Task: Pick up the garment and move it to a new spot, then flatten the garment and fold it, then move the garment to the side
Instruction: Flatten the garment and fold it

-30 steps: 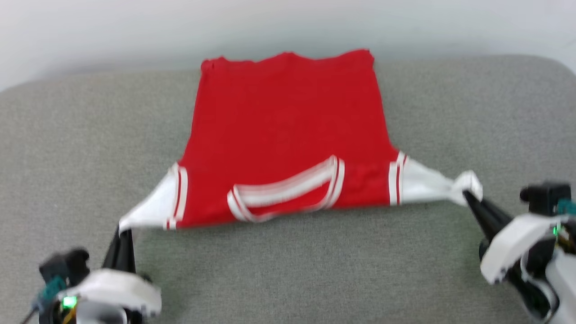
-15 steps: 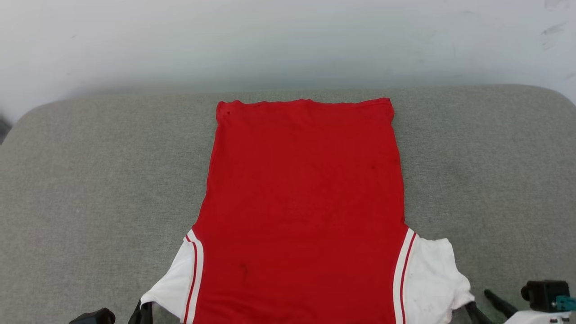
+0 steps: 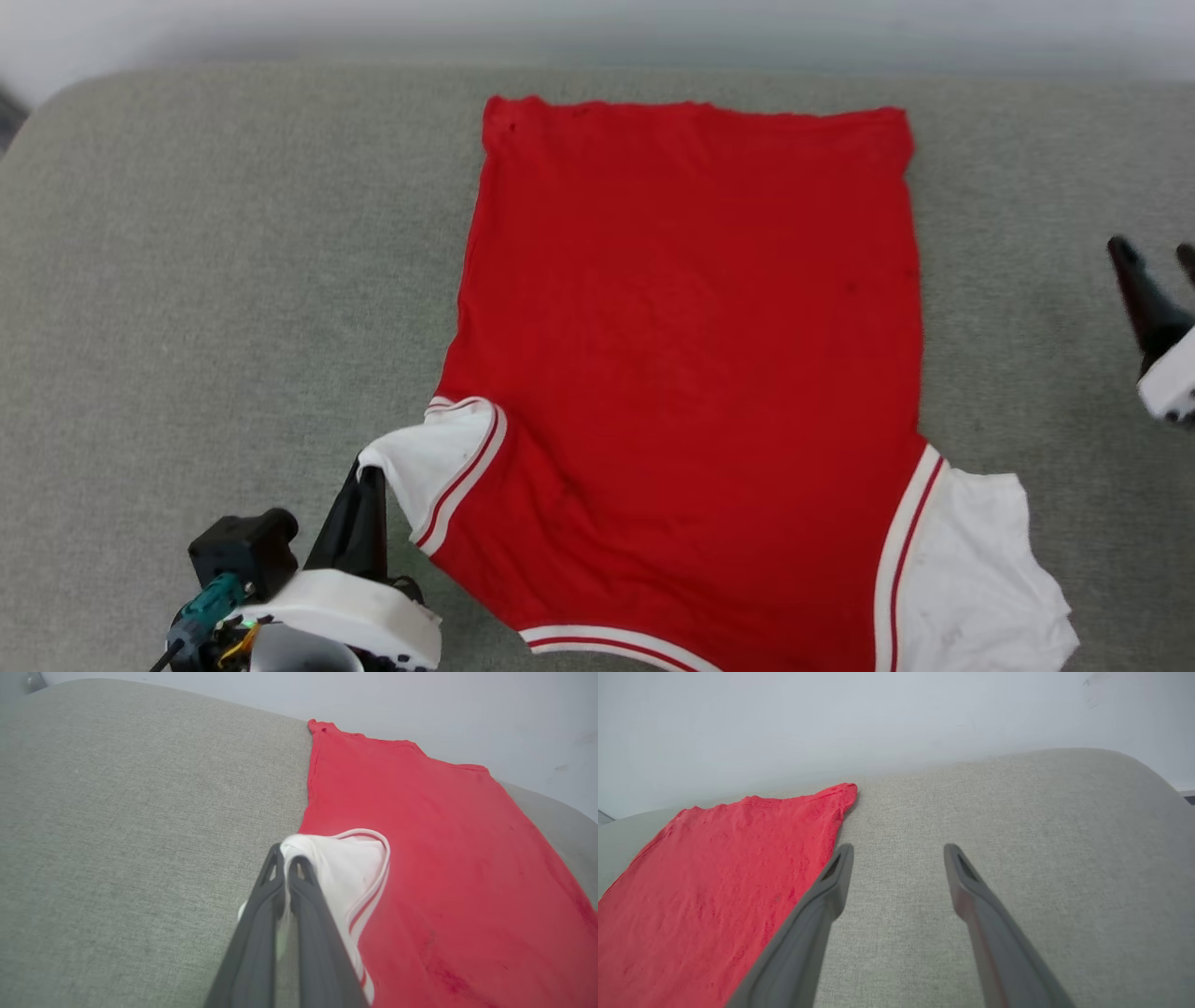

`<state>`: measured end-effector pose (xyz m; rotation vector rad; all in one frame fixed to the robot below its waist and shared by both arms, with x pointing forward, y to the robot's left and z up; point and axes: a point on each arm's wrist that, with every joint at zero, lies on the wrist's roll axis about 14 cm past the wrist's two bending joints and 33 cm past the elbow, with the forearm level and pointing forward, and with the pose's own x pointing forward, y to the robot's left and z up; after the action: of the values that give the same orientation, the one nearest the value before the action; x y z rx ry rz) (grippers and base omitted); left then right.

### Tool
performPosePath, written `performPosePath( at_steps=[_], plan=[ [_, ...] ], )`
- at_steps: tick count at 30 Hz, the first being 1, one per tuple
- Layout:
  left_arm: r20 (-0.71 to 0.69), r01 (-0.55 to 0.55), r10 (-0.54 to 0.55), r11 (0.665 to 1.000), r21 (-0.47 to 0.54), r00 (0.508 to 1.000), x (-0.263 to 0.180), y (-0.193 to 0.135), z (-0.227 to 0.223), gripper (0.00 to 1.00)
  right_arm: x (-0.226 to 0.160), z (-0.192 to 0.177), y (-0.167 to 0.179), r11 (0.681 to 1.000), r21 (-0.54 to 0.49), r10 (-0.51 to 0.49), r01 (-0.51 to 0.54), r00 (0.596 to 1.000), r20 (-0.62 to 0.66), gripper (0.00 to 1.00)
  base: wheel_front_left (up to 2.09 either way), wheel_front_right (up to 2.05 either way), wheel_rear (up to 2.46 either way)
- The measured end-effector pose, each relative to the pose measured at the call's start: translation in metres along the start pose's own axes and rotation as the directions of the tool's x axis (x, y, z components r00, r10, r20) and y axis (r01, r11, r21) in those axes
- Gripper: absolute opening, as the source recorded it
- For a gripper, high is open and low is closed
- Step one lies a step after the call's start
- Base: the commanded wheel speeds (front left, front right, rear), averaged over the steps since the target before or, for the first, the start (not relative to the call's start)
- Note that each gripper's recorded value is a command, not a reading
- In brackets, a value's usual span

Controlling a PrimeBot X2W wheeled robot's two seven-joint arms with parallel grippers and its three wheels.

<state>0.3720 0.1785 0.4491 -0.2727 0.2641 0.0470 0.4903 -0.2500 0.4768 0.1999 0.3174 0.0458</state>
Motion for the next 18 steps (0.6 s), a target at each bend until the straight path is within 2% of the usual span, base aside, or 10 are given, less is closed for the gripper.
performPosePath(
  at_steps=[3, 7, 13, 18],
  plan=[
    [0.008, 0.003, -0.003, 1.000, -0.005, 1.000, 0.011, -0.004, -0.001, 0.00, 0.041, 0.006, -0.002, 1.000, -0.012, -0.002, 0.001, 0.998, -0.063, 1.00, 0.00, 0.00, 0.00],
    [0.015, 0.015, -0.015, 1.000, 0.001, 1.000, 0.024, -0.009, -0.003, 0.00, 0.093, 0.005, 0.012, 0.998, -0.042, 0.033, -0.041, 0.983, -0.180, 1.00, 0.00, 0.00, 0.00],
    [0.036, -0.001, 0.000, 1.000, 0.021, 0.999, 0.030, -0.006, -0.002, 0.00, 0.148, -0.015, 0.039, 0.991, -0.067, 0.077, -0.112, 0.916, -0.393, 1.00, 0.00, 0.00, 0.00],
    [0.022, -0.033, 0.032, 0.999, 0.017, 0.999, 0.035, 0.000, -0.013, 0.00, 0.182, -0.050, 0.062, 0.987, -0.034, 0.114, -0.155, 0.840, -0.530, 1.00, 0.00, 0.00, 0.00]
  ],
)
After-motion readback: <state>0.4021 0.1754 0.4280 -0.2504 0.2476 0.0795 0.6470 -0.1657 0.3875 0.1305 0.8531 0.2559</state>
